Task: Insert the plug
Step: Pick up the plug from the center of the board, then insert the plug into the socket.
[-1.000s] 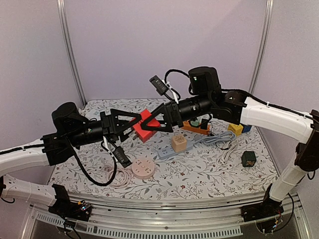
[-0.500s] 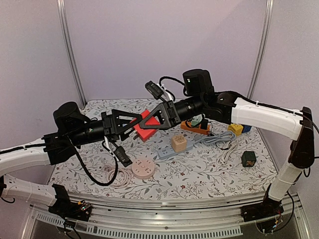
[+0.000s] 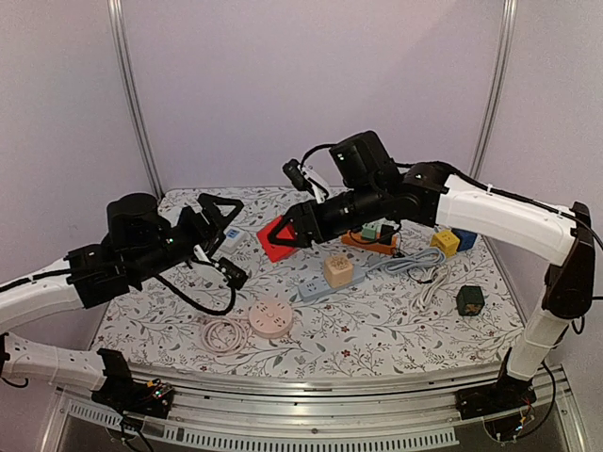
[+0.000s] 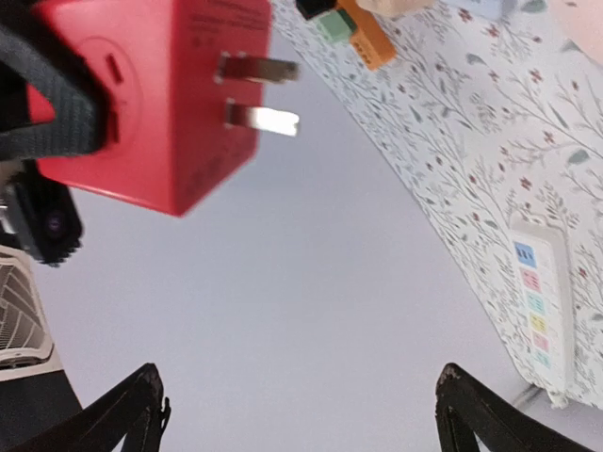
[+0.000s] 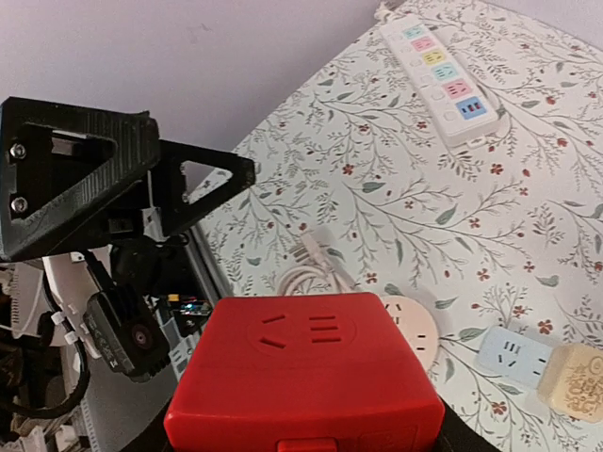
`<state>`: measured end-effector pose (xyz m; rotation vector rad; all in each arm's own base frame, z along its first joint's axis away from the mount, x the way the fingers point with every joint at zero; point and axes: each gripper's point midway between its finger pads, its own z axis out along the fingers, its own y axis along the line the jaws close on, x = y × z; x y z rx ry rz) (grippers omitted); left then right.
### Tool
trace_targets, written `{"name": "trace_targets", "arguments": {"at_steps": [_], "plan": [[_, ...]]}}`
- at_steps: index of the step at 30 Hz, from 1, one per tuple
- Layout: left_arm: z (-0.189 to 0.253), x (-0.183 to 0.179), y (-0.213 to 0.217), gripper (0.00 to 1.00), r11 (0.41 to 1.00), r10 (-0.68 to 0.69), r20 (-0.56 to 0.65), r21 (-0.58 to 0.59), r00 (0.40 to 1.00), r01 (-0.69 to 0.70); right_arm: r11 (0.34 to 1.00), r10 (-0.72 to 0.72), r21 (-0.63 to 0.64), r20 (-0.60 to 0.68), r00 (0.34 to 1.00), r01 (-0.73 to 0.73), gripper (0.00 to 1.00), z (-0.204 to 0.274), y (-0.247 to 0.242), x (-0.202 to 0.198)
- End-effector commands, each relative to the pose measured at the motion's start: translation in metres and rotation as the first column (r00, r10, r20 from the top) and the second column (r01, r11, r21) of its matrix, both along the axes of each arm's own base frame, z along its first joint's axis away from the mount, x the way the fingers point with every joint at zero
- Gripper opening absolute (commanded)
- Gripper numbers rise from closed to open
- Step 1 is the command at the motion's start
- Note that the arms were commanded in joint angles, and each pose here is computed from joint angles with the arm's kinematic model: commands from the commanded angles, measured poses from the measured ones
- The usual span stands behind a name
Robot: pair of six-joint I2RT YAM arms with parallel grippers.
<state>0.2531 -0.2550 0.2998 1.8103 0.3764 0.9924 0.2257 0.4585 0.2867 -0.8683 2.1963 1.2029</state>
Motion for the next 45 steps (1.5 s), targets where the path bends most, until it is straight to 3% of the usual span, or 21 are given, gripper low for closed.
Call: {"name": "trace_targets", "arguments": {"at_steps": [1, 5, 7, 12, 14, 17, 19, 20, 22, 24, 26, 29, 36, 45], "plan": [[-0.08, -0.01, 0.121, 1.0, 0.837, 0.538, -0.317, 0.306, 0.781, -0.453, 0.909, -0.098, -0.372, 0.251, 0.963, 0.189, 0.0, -0.045, -0.025, 0.028], [-0.109, -0.037, 0.154, 0.99, 0.774, 0.625, -0.479, 0.275, 0.617, -0.571, 0.896, -0.119, -0.396, 0.225, 0.967, 0.202, 0.0, -0.068, -0.009, 0.033], [-0.123, -0.054, 0.171, 0.99, 0.732, 0.655, -0.569, 0.314, 0.497, -0.605, 0.879, -0.132, -0.42, 0.242, 0.961, 0.226, 0.0, -0.071, -0.007, 0.034], [-0.147, -0.079, 0.211, 0.99, 0.501, 0.678, -0.735, 0.452, 0.01, -0.738, 0.809, -0.058, -0.548, 0.286, 0.956, 0.213, 0.0, -0.091, 0.004, 0.014], [-0.147, -0.078, 0.216, 1.0, 0.391, 0.601, -0.771, 0.512, -0.209, -0.765, 0.766, -0.028, -0.612, 0.276, 0.961, 0.198, 0.0, -0.108, 0.002, 0.008], [-0.139, -0.071, 0.21, 1.0, 0.264, 0.374, -0.772, 0.619, -0.514, -0.739, 0.714, 0.004, -0.681, 0.236, 0.972, 0.163, 0.0, -0.131, 0.001, 0.001], [-0.127, -0.059, 0.194, 0.99, 0.23, 0.182, -0.751, 0.66, -0.635, -0.715, 0.707, 0.017, -0.694, 0.211, 0.977, 0.137, 0.0, -0.142, 0.004, -0.002], [-0.121, -0.054, 0.183, 1.0, 0.249, 0.09, -0.742, 0.663, -0.665, -0.706, 0.712, 0.023, -0.691, 0.202, 0.979, 0.126, 0.0, -0.145, 0.008, -0.004], [-0.111, -0.041, 0.162, 1.0, 0.296, -0.042, -0.744, 0.629, -0.667, -0.719, 0.719, 0.05, -0.687, 0.197, 0.979, 0.102, 0.0, -0.15, 0.017, -0.008], [-0.113, -0.026, 0.153, 0.99, 0.306, -0.099, -0.772, 0.577, -0.628, -0.757, 0.705, 0.095, -0.706, 0.197, 0.976, 0.074, 0.0, -0.16, 0.021, -0.012], [-0.122, -0.008, 0.154, 0.99, 0.284, -0.104, -0.819, 0.52, -0.565, -0.805, 0.689, 0.137, -0.723, 0.2, 0.97, 0.052, 0.0, -0.168, 0.023, -0.012], [-0.134, 0.007, 0.156, 0.99, 0.26, -0.102, -0.848, 0.482, -0.52, -0.837, 0.663, 0.198, -0.748, 0.22, 0.955, 0.035, 0.0, -0.173, 0.022, -0.008], [-0.158, 0.012, 0.149, 0.99, 0.257, -0.148, -0.841, 0.476, -0.521, -0.841, 0.646, 0.244, -0.763, 0.166, 0.955, -0.033, 0.0, -0.187, 0.023, -0.009], [-0.178, 0.004, 0.14, 0.99, 0.284, -0.069, -0.837, 0.506, -0.543, -0.815, 0.661, 0.247, -0.748, 0.145, 0.958, -0.058, 0.0, -0.188, 0.031, -0.005]]}}
